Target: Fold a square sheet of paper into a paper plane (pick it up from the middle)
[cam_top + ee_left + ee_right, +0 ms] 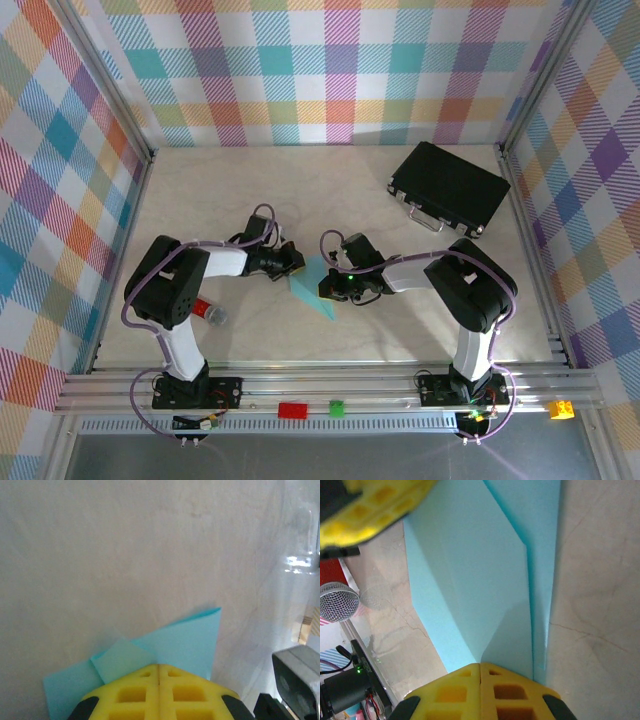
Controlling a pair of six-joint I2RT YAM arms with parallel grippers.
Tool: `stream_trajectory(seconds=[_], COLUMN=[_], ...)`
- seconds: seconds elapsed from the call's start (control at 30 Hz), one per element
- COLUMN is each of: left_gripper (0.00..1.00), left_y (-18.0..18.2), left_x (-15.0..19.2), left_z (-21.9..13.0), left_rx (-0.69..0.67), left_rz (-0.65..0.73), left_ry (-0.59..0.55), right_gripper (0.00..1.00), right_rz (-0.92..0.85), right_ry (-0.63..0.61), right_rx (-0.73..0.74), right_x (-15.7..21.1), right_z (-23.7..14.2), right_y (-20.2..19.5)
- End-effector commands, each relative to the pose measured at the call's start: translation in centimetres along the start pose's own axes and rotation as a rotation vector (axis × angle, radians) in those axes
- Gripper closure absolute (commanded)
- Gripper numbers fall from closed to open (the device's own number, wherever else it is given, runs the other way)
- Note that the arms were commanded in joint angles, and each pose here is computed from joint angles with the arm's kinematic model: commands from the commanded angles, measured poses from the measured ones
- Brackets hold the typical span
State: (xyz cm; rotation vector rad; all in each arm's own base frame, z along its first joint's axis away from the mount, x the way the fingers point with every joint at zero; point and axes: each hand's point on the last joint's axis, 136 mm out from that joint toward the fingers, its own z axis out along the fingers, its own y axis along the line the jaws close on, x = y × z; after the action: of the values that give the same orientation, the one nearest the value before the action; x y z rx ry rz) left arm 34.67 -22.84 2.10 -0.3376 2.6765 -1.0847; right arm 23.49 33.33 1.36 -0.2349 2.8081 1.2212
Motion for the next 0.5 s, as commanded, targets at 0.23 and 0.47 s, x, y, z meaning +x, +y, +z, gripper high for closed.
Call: stream_trajectory(seconds=[0.23,0.47], left_gripper=[0.95,0.94], left_y=[3.9,0.9], left_x=[-4.3,-5.2], left_z=[-1.3,-4.7], left_rx=[-0.158,-0.119], left_rz=[-0.02,0.028], left_ry=[-0.093,-0.166], right_gripper=[1.0,1.0], right_rz=[0.123,0.086], right_ry=[0.193,0.213], right_rx=[0.225,0.229], right_x=[6.5,6.4], right_z=[0.0,-0.1], right_y=[-6.8,-6.6])
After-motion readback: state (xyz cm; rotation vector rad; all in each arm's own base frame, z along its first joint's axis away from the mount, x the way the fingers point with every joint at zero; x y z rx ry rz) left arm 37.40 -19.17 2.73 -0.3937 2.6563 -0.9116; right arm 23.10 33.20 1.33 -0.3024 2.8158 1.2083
